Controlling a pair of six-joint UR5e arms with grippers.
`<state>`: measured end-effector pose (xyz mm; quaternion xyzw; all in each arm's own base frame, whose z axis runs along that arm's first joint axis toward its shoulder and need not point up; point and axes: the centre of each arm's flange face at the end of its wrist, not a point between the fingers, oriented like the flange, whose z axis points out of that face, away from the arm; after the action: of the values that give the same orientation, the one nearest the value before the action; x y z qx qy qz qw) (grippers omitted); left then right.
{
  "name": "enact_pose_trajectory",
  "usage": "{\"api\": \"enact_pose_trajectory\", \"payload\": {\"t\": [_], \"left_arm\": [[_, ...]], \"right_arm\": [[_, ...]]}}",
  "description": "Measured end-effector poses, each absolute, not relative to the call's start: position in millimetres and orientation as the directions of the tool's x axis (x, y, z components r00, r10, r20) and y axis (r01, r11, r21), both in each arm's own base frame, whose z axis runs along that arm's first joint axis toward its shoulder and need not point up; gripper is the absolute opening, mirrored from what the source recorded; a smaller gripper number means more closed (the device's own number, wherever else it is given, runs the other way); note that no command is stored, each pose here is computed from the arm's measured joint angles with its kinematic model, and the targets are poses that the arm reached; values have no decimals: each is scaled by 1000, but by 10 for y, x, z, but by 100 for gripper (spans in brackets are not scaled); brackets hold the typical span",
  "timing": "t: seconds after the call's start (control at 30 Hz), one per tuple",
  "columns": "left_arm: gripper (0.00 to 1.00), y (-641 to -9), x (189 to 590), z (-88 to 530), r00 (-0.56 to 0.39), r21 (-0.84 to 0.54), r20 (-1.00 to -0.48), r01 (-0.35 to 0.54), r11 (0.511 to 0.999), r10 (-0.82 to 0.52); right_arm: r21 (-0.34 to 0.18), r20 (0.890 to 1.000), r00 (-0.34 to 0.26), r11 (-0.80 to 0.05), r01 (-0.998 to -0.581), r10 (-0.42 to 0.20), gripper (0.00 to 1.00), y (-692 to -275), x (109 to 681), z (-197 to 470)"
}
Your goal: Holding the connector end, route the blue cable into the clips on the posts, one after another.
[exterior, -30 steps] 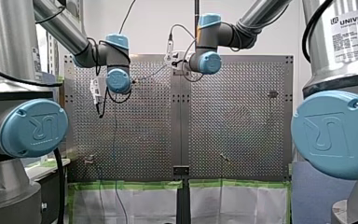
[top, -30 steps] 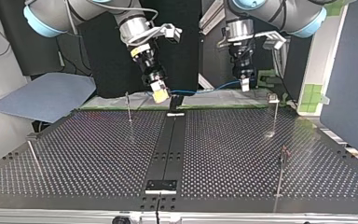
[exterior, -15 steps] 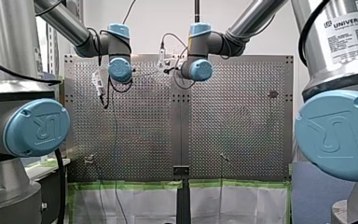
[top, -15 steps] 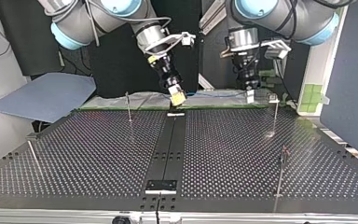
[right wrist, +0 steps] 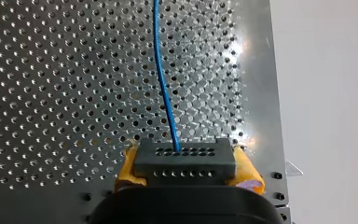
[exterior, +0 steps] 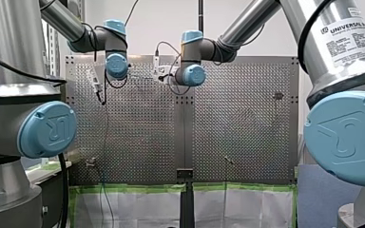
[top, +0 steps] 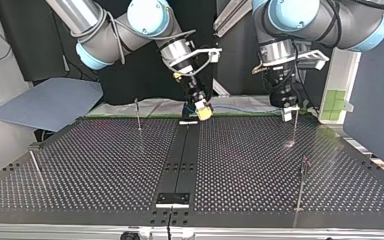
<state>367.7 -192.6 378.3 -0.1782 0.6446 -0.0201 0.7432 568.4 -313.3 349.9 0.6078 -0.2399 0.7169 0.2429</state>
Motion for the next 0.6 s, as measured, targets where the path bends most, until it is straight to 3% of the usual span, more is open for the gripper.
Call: {"api": "enact_pose_trajectory", "payload": {"t": [0.6], "left_arm": [[0,-1781,3844,4158,207,-284,-948,-224,932,-240]], "right_arm": [[-51,991,-127,-781,-623,37,0,-3201,5887,3959]]}}
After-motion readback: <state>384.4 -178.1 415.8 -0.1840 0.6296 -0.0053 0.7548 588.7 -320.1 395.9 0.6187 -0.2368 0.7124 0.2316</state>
